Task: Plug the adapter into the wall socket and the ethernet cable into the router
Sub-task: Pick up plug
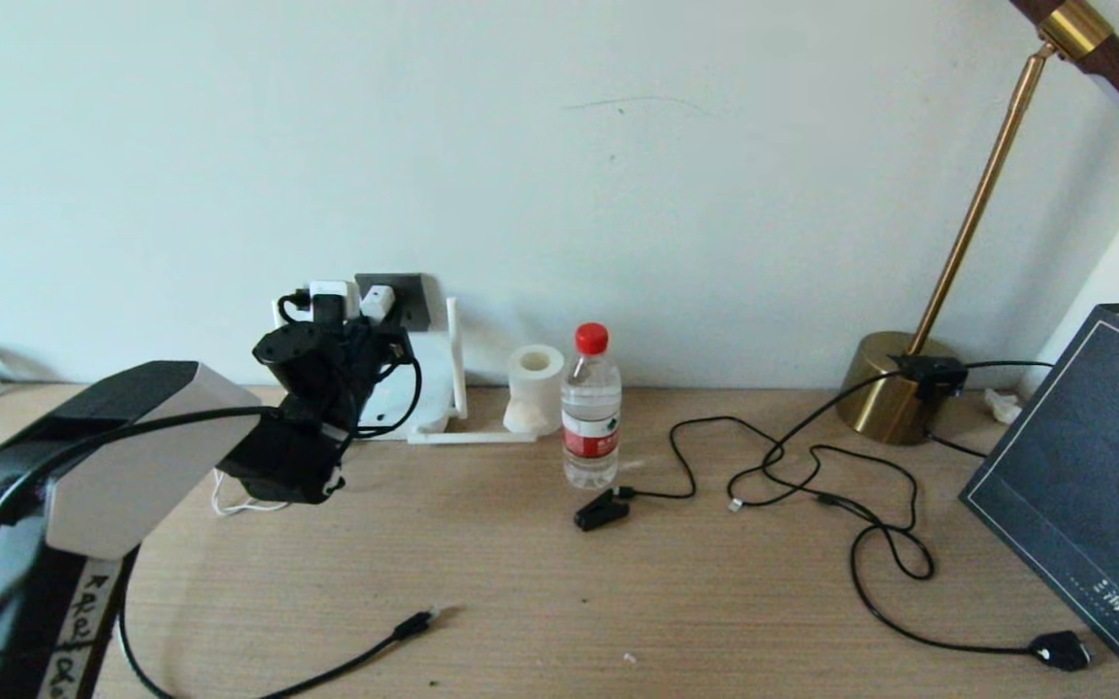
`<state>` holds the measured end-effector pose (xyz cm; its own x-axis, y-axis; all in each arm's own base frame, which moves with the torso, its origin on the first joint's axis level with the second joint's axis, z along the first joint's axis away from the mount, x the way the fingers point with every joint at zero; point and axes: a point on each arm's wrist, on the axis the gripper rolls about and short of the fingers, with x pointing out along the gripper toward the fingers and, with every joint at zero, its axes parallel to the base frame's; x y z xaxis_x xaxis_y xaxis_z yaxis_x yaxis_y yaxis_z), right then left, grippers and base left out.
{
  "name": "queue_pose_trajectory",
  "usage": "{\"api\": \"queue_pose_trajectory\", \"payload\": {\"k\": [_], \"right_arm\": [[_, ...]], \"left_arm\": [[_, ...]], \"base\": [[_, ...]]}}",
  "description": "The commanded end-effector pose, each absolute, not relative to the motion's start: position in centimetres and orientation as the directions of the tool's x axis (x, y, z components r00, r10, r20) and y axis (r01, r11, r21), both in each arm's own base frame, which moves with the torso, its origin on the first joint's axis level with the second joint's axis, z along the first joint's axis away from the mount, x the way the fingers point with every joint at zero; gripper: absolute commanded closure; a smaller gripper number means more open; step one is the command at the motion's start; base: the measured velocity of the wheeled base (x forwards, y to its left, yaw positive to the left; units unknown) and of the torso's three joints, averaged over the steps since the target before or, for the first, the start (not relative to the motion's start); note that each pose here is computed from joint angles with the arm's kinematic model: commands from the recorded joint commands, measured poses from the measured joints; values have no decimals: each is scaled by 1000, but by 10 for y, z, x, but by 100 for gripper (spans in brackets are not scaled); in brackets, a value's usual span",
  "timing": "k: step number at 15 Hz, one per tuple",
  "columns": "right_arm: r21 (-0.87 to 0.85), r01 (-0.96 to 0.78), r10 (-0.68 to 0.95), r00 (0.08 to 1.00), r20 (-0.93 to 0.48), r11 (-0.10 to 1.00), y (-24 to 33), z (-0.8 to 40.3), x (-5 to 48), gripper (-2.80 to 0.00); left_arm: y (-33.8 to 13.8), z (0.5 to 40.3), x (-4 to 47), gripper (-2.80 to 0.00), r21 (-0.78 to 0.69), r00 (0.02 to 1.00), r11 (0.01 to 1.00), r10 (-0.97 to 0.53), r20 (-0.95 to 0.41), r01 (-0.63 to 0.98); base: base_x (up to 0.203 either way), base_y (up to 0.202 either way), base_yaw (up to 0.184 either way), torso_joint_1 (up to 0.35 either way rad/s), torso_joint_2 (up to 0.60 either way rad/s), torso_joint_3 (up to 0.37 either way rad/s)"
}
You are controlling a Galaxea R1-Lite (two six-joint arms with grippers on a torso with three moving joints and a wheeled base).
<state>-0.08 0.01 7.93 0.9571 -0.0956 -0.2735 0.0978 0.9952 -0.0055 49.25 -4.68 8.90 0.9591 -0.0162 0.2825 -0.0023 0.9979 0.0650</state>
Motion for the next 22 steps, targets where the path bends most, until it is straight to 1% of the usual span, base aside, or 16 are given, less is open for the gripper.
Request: {"api": "queue_pose_trajectory", "payload": {"k": [1, 4, 11, 22], "right_arm": [[-6, 98, -96, 957, -274, 995, 0, 79, -1, 0], [-6, 98, -96, 957, -274, 995, 0, 79, -1, 0], [-6, 98, -96, 957, -274, 995, 0, 79, -1, 0], [-6, 98, -96, 957, -274, 995, 0, 79, -1, 0]], "left_arm": [[-46, 84, 496, 0, 65, 958, 998, -17, 287, -2], [-45, 86, 497, 0, 72, 954, 997, -40, 297, 20], [-32, 92, 496, 0, 71, 950, 997, -16, 310, -6], [-37, 90, 497, 0, 71, 952, 997, -24, 306, 2]], "base": [[0, 0, 0, 0, 0, 0], [0, 0, 0, 0, 0, 0], [0, 0, 0, 0, 0, 0], [0, 0, 0, 0, 0, 0]]}}
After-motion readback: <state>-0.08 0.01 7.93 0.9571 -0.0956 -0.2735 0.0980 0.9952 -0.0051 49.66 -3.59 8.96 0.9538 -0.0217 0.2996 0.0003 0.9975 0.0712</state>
